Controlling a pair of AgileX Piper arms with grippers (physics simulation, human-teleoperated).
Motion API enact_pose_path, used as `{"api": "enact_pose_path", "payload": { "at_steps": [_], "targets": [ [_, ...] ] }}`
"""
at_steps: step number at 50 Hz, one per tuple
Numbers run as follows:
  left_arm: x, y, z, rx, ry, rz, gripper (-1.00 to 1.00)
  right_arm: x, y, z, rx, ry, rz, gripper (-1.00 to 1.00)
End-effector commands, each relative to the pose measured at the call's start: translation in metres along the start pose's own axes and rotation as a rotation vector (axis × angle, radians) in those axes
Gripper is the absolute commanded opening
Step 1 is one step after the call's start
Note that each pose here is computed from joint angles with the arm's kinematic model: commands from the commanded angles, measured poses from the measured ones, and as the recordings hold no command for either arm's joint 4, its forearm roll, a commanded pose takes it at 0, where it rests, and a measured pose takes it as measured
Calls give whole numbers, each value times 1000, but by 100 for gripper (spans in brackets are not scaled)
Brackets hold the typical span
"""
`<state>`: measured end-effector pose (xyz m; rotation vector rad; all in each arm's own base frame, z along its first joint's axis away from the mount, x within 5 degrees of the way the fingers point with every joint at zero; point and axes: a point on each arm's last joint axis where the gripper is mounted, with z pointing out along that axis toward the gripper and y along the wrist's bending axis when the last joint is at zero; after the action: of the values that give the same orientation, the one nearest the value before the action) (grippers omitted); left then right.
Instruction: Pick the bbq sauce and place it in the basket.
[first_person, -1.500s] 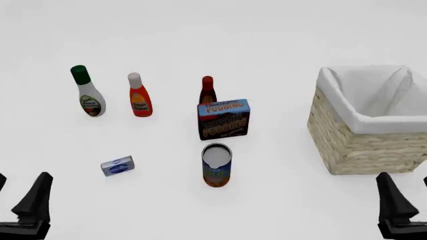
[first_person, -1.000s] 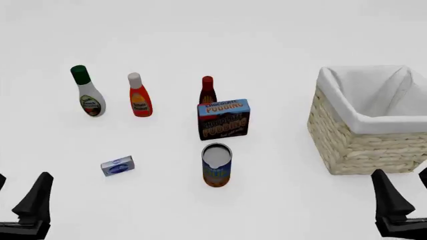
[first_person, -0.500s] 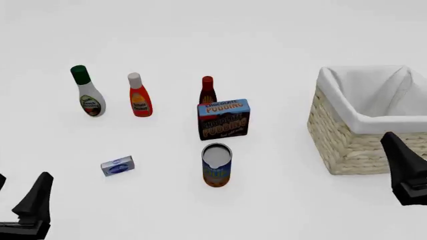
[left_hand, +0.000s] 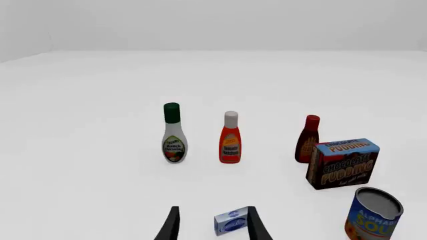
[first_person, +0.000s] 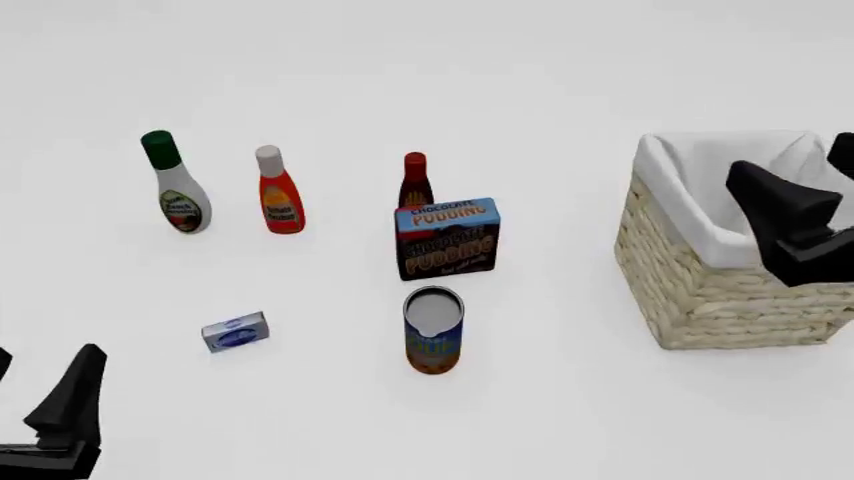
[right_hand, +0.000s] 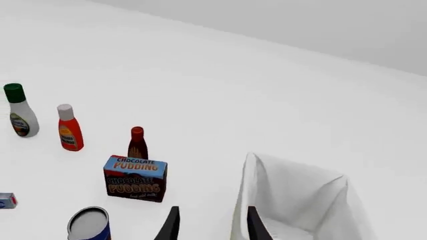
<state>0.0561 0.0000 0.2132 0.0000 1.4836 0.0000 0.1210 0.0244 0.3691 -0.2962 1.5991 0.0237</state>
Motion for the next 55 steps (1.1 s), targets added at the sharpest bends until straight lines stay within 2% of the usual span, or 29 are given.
{"api": "enact_pose_path", "payload": {
  "at_steps": [1, 4, 9, 12, 17, 19, 21, 22, 26, 28, 30, 42, 55],
  "targets": [
    [0, 0, 0, 0, 0, 0, 100, -35, 1, 34, -51, 44, 34, 100],
    [0, 0, 0, 0, 0, 0, 100, -47, 2, 47, -67, 63, 89, 100],
    [0, 0, 0, 0, 0, 0, 100, -57, 6, 62, -91, 69, 55, 100],
    [0, 0, 0, 0, 0, 0, 100, -61, 9, 78, -104, 94, 79, 100],
    [0, 0, 0, 0, 0, 0, 100, -64, 13, 96, -120, 113, 66, 100],
    [0, 0, 0, 0, 0, 0, 100, -66, 19, 119, -139, 132, 78, 100],
    [0, 0, 0, 0, 0, 0, 100, -67, 21, 121, -143, 131, 79, 100],
    [0, 0, 0, 0, 0, 0, 100, -69, 25, 133, -154, 134, 56, 100],
    [0, 0, 0, 0, 0, 0, 100, -73, 30, 150, -168, 133, 60, 100],
    [0, 0, 0, 0, 0, 0, 100, -73, 35, 164, -179, 134, 36, 100],
    [0, 0, 0, 0, 0, 0, 100, -74, 39, 174, -186, 139, 47, 100],
    [0, 0, 0, 0, 0, 0, 100, -81, 56, 215, -218, 168, 51, 100],
    [0, 0, 0, 0, 0, 0, 100, -80, 74, 252, -247, 204, 53, 100]
  ]
}}
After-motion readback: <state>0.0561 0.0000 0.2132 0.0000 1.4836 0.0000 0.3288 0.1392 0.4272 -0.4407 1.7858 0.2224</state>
